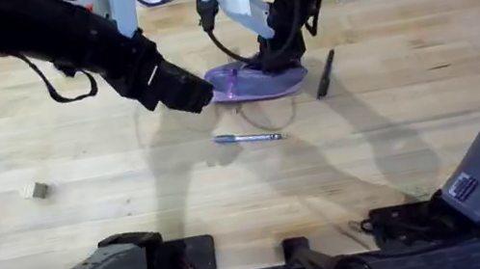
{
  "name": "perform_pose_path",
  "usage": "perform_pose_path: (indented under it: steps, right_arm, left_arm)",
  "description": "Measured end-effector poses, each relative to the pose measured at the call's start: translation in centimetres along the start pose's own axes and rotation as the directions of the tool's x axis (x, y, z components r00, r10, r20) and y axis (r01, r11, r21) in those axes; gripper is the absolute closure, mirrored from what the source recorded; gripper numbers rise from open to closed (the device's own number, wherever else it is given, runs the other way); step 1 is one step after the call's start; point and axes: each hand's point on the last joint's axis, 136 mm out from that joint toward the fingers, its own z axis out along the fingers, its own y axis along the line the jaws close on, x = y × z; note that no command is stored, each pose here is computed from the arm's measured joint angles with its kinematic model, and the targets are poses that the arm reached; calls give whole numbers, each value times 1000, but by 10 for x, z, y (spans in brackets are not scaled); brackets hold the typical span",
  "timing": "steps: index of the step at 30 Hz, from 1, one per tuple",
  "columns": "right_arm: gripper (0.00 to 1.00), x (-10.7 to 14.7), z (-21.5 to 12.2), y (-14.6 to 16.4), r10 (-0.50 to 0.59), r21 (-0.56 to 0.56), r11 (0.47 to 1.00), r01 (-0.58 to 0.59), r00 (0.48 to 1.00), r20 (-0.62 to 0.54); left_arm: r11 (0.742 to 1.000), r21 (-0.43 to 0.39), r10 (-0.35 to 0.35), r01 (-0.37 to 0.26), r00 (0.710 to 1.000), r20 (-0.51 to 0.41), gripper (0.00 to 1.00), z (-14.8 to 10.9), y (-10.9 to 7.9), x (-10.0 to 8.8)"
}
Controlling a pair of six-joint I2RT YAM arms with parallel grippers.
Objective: Unzip the bag, pick up the pens from the table one at a time and place them inside, then zip the bag closed.
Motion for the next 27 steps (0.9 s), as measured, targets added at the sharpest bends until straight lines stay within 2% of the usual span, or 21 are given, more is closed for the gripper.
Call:
perform_pose_path:
  steps: [7, 18, 19, 24, 25, 27]
  right_arm:
    - [891, -2, 3, -1, -8, 5, 1000, 8, 1000, -4]
    - [885, -2, 3, -1, -10, 8, 1000, 10, 1000, -8]
    - [820, -2, 3, -1, -9, 8, 1000, 9, 1000, -8]
    - [117, -2, 4, 1, -12, 1, 1000, 12, 1000, -11]
    - [37, -2, 5, 2, -17, -2, 1000, 17, 1000, -13]
    - [10, -2, 6, 2, -16, -5, 1000, 16, 1000, -14]
  left_arm:
    - [1000, 0, 0, 0, 1000, 0, 6, 0, 0, 0]
    - [1000, 0, 0, 0, 1000, 0, 6, 0, 0, 0]
    - [1000, 0, 0, 0, 1000, 0, 6, 0, 0, 0]
    - [1000, 0, 0, 0, 1000, 0, 6, 0, 0, 0]
    - [1000, 0, 0, 0, 1000, 0, 6, 0, 0, 0]
    - [1000, 0, 0, 0, 1000, 0, 6, 0, 0, 0]
